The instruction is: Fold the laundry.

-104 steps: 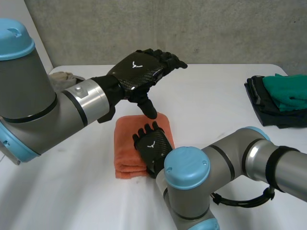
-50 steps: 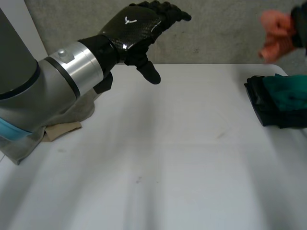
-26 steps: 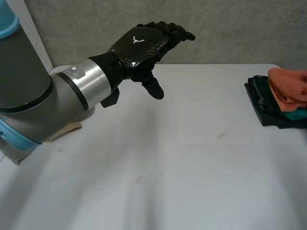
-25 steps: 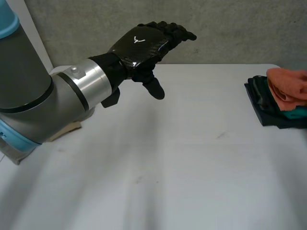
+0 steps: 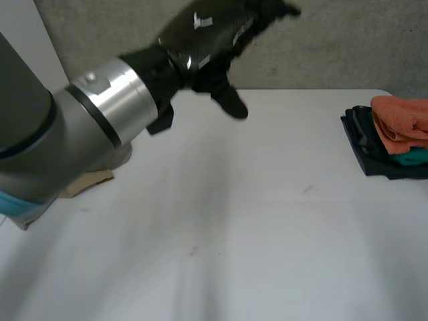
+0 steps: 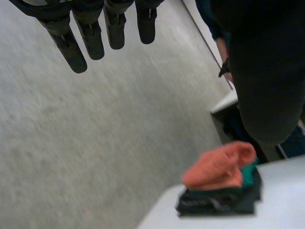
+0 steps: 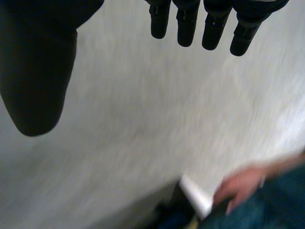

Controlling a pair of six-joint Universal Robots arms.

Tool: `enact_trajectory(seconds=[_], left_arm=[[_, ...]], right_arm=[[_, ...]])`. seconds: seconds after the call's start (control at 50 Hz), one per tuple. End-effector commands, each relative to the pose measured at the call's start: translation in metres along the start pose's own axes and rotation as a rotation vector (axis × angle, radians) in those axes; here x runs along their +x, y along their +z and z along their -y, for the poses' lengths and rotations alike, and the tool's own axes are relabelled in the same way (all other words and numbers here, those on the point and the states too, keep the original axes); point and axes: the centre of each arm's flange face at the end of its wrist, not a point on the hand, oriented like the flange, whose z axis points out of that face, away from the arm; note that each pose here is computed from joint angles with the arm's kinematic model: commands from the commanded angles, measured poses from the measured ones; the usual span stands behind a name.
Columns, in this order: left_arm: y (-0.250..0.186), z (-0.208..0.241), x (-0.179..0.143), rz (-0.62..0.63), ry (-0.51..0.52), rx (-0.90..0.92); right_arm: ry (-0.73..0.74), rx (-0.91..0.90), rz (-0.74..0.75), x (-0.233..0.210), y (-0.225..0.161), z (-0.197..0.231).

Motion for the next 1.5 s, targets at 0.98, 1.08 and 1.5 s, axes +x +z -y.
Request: enact_trajectory(seconds=[0.98, 1.08, 1.5], left_arm=[[-0.055, -0.129, -0.247, 0.745, 0.518, -0.269], [-0.028, -0.043, -0.173, 0.643, 0.329, -0.005], [-0.019, -0.196, -0.01, 0.283, -0.037, -0.439]], right_arm=[[0.045, 0.183, 0.935, -0.222, -0.259, 0.008], [0.05, 0.176, 0.937, -0.222, -0.259, 0.007], [0.051, 0.14, 0.87, -0.214, -0.247, 0.003]])
